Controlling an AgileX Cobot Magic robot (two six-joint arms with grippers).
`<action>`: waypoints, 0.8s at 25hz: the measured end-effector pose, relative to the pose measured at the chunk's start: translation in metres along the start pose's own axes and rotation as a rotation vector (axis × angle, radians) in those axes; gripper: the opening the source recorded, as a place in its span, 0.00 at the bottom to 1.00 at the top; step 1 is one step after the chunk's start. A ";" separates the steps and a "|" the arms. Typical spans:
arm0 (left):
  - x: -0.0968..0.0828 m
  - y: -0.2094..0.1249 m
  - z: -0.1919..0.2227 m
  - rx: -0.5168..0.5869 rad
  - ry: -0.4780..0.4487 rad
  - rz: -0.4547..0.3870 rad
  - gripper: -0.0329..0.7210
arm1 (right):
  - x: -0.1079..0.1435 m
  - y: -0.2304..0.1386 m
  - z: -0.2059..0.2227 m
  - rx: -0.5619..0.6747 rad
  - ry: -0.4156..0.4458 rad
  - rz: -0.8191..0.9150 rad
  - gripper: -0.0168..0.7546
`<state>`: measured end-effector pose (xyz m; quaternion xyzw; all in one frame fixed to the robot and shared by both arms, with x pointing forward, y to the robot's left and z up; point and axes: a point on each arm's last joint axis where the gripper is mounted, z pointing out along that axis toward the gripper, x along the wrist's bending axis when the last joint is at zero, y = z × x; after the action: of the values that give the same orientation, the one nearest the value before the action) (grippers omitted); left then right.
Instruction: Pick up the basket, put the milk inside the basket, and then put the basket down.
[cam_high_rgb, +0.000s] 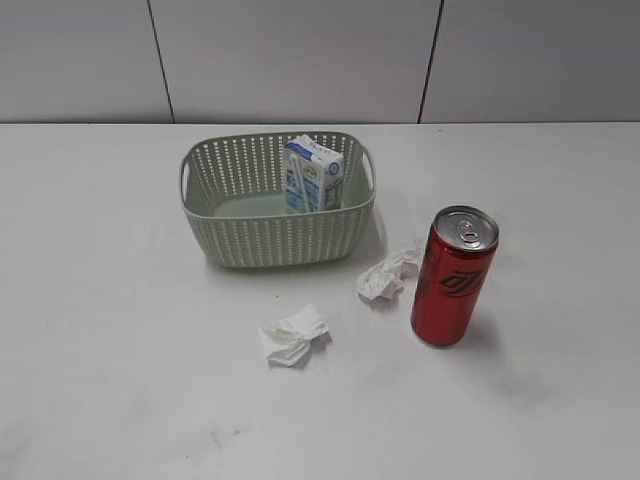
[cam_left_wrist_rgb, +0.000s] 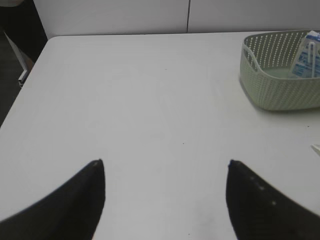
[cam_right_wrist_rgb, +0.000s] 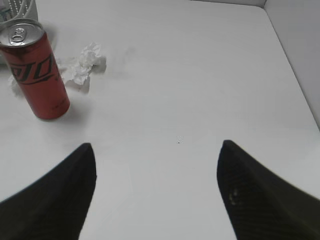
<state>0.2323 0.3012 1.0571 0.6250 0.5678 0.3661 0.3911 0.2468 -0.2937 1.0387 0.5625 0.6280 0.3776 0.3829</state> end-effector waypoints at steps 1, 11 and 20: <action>0.000 0.000 0.000 0.001 0.003 0.008 0.80 | 0.000 0.000 0.000 0.000 0.002 -0.001 0.79; 0.001 -0.001 0.000 0.003 0.009 0.025 0.80 | 0.000 0.000 0.000 0.000 0.006 0.000 0.79; 0.001 -0.001 0.000 0.003 0.009 0.025 0.80 | 0.000 0.000 0.000 0.000 0.006 0.001 0.79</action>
<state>0.2326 0.3019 1.0564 0.6311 0.5622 0.3727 0.3829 0.2468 -0.2936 1.0387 0.5618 0.6286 0.3796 0.3809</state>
